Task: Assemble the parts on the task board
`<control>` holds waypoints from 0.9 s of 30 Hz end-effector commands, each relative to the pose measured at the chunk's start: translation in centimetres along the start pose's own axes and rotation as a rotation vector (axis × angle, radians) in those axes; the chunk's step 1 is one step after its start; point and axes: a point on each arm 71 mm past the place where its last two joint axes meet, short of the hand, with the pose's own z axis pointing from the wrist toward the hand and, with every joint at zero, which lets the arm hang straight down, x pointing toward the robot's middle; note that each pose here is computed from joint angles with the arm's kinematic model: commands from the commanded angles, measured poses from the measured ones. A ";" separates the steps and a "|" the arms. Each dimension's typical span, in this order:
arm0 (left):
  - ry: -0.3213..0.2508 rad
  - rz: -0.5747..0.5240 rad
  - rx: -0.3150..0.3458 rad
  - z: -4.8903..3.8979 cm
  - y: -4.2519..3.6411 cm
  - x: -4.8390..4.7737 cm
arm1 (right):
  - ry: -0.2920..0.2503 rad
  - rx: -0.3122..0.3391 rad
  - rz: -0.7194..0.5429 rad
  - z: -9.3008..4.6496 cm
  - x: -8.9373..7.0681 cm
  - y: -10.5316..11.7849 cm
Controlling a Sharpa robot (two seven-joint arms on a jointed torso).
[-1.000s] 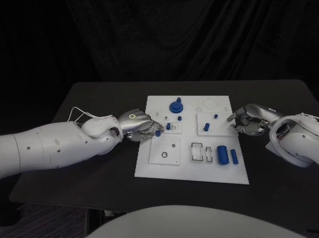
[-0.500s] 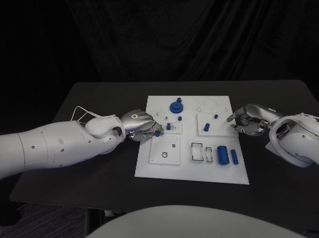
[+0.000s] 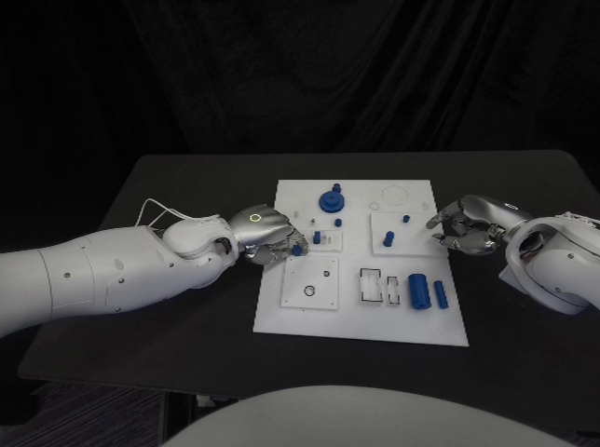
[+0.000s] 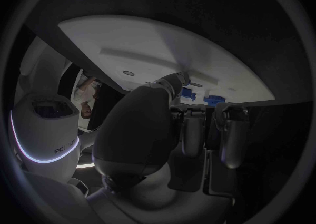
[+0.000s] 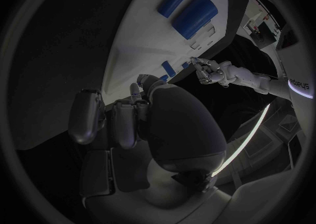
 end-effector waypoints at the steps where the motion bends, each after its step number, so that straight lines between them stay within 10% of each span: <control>1: -0.043 0.011 0.015 -0.13 -0.11 -0.32 | -0.001 0.003 -0.001 0.0 0.1 0.0; 17: -0.194 -0.003 0.035 -2.26 -0.32 -1.70 | -0.001 0.008 -0.001 -0.1 0.1 -0.2; 27: -0.298 -0.420 -0.109 -3.03 1.37 -2.23 | 0.002 0.011 -0.003 0.0 0.1 -0.3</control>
